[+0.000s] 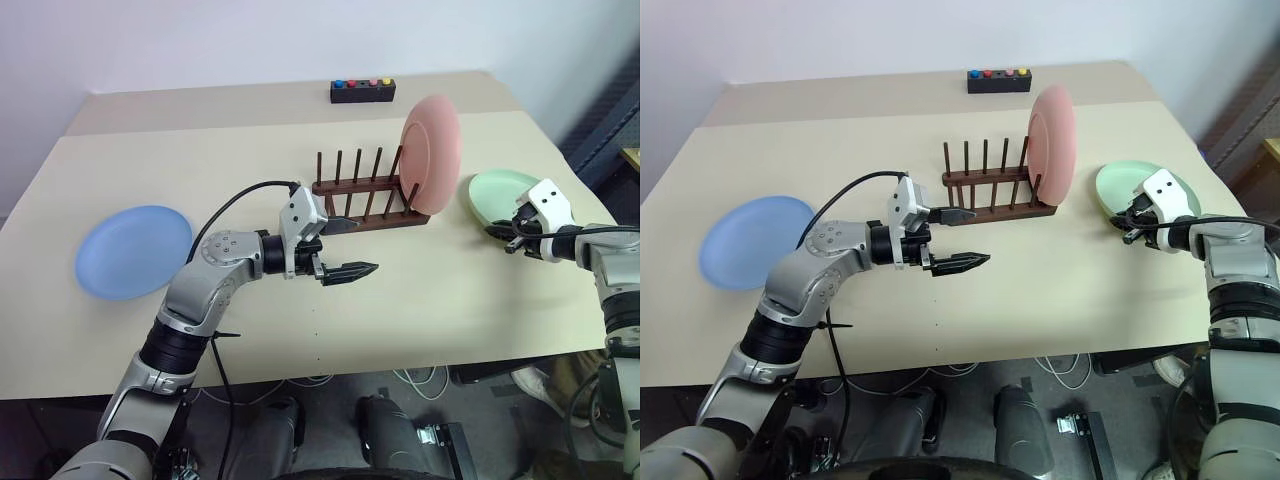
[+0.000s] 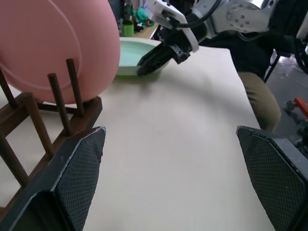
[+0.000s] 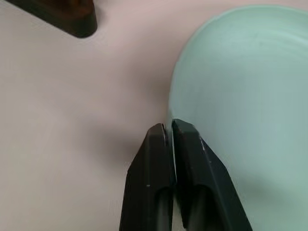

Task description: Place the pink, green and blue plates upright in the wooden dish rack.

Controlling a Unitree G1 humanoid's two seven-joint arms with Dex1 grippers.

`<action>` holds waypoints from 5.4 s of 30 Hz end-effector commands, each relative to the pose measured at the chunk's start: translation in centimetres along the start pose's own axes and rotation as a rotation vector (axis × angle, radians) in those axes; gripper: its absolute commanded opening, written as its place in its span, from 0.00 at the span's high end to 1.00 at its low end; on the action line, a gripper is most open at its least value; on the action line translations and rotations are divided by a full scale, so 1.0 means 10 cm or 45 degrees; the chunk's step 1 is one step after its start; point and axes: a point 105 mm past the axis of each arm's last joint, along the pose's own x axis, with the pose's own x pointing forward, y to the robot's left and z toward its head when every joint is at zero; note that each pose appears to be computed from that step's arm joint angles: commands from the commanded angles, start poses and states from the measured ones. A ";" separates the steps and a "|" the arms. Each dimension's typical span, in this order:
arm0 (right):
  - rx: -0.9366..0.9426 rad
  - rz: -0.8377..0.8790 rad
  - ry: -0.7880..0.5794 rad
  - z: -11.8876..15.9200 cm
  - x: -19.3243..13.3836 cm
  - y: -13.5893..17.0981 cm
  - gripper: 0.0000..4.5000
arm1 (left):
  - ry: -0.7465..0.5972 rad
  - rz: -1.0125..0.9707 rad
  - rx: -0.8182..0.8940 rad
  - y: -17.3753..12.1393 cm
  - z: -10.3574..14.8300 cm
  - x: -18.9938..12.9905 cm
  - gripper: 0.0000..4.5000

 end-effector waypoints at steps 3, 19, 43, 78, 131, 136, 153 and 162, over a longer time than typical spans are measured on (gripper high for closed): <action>-0.008 -0.073 -0.082 0.14 -0.07 -0.11 0.99 | -0.053 -0.012 0.032 0.00 0.12 -0.01 0.00; 0.230 -0.171 -1.350 2.18 -1.03 -0.37 0.99 | -0.213 0.135 0.117 0.34 0.36 -0.09 0.00; 0.614 0.945 -1.501 2.55 -1.07 0.91 0.99 | -0.322 0.114 0.078 0.31 0.49 -0.22 0.00; 0.858 0.876 -1.319 2.13 -0.37 1.12 0.99 | -0.337 0.070 0.027 0.23 0.47 -0.23 0.00; 0.400 0.534 -1.055 1.87 -0.06 1.17 0.01 | -0.366 0.044 0.008 0.17 0.49 -0.19 0.00; 0.277 0.442 -1.017 1.87 -0.07 1.19 0.01 | -0.373 0.041 0.004 0.16 0.50 -0.18 0.00; 0.049 0.026 -0.979 1.91 -0.23 1.09 0.01 | -0.369 0.025 0.013 0.15 0.50 -0.17 0.00; 0.118 0.190 -1.299 2.13 -0.78 1.13 0.01 | -0.350 0.065 0.025 0.23 0.47 -0.22 0.00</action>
